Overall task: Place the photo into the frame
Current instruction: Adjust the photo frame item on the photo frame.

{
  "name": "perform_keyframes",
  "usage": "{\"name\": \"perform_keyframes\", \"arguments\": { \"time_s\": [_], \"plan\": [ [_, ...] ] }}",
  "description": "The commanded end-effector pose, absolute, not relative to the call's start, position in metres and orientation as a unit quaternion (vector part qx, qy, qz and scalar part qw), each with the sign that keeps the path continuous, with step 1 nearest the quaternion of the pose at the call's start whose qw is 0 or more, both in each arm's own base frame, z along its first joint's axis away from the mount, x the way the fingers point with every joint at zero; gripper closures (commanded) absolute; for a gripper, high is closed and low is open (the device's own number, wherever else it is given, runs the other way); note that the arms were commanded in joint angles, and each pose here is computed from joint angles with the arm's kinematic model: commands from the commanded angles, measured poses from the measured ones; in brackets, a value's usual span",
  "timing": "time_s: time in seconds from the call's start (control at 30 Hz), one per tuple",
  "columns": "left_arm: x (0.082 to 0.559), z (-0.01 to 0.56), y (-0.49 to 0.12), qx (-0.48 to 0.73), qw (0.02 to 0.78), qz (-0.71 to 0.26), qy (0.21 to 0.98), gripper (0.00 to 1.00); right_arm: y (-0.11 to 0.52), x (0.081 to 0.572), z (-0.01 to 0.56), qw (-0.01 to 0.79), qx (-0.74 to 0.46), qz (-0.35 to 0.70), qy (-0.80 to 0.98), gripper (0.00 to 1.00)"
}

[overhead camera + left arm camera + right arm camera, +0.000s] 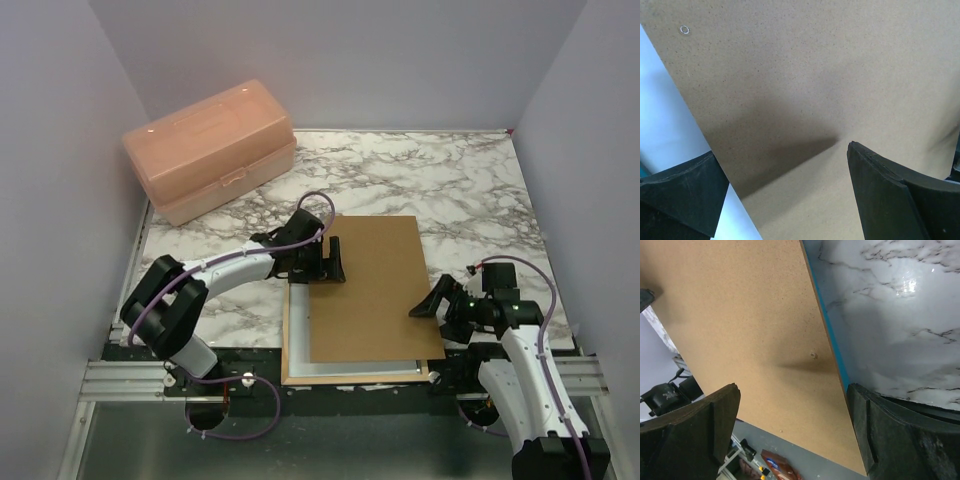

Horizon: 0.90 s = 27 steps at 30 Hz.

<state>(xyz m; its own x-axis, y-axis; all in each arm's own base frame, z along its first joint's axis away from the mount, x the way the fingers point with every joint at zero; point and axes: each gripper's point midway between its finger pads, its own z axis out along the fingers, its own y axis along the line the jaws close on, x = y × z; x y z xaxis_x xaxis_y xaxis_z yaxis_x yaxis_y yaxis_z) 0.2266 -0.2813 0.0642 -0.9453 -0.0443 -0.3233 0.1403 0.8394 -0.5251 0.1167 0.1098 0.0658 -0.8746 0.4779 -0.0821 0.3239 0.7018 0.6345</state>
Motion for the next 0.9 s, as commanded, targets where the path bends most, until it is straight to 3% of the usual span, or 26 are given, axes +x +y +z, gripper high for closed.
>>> {"name": "perform_keyframes", "arguments": {
  "time_s": [0.0, 0.2, 0.53, 0.87],
  "plan": [
    [0.231, 0.068, -0.296, 0.060, 0.155, -0.284, 0.944, 0.07, 0.103, 0.127, 0.067, 0.144, 0.239, 0.298, 0.913, 0.03],
    [0.245, 0.066, -0.278, 0.061, 0.170, -0.211, 0.961, 0.02, 0.089, 0.152, 0.060, 0.174, 0.267, 0.263, 0.910, 0.03],
    [0.255, 0.062, -0.242, 0.055, 0.184, -0.107, 0.975, 0.01, 0.087, 0.164, 0.052, 0.181, 0.306, 0.261, 0.898, 0.03],
    [0.225, 0.072, -0.255, 0.050, 0.168, -0.200, 0.964, 0.02, 0.081, 0.213, 0.054, 0.207, 0.320, 0.256, 0.888, 0.03]
  ]
}}
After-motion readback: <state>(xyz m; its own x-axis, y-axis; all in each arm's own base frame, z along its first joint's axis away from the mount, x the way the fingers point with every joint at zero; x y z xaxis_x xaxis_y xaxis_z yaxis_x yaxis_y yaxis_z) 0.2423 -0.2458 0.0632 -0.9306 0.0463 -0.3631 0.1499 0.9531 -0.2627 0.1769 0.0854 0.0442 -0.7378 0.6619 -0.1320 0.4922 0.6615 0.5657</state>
